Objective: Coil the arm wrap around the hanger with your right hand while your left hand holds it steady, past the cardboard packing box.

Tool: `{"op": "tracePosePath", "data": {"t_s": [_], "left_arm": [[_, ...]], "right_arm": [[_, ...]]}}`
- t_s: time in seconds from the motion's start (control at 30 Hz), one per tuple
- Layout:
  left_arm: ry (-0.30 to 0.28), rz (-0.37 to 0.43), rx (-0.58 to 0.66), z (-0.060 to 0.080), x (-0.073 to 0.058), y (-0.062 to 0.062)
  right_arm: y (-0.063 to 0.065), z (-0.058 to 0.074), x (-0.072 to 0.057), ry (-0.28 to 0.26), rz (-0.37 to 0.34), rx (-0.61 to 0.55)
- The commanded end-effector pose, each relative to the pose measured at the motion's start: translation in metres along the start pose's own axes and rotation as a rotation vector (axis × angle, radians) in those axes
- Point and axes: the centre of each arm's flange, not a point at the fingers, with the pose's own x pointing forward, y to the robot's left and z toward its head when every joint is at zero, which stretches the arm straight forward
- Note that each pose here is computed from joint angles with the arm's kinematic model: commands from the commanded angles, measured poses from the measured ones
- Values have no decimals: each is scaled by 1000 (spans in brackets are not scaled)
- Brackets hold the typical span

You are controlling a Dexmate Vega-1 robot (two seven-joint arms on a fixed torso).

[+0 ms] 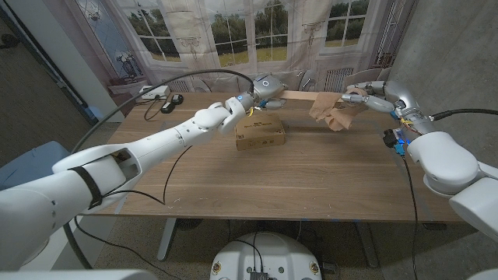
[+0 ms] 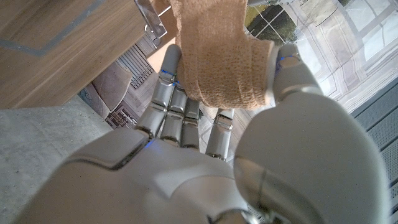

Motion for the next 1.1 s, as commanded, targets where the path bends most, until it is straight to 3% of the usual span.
{"op": "tracePosePath", "data": {"t_s": [0.03, 0.37, 0.63, 0.83, 1.1], "left_arm": [[-52, -29, 10, 10, 8, 0], [-116, 3, 37, 21, 10, 1], [-153, 53, 42, 25, 4, 1], [-172, 108, 46, 26, -3, 4], [-200, 146, 46, 28, -9, 6]], "right_arm": [[-21, 16, 21, -89, 15, 31], [-32, 25, 47, -106, 21, 26], [-36, 30, 67, -112, 43, 20], [-43, 27, 80, -100, 44, 37], [-53, 17, 87, -81, 9, 72]]}}
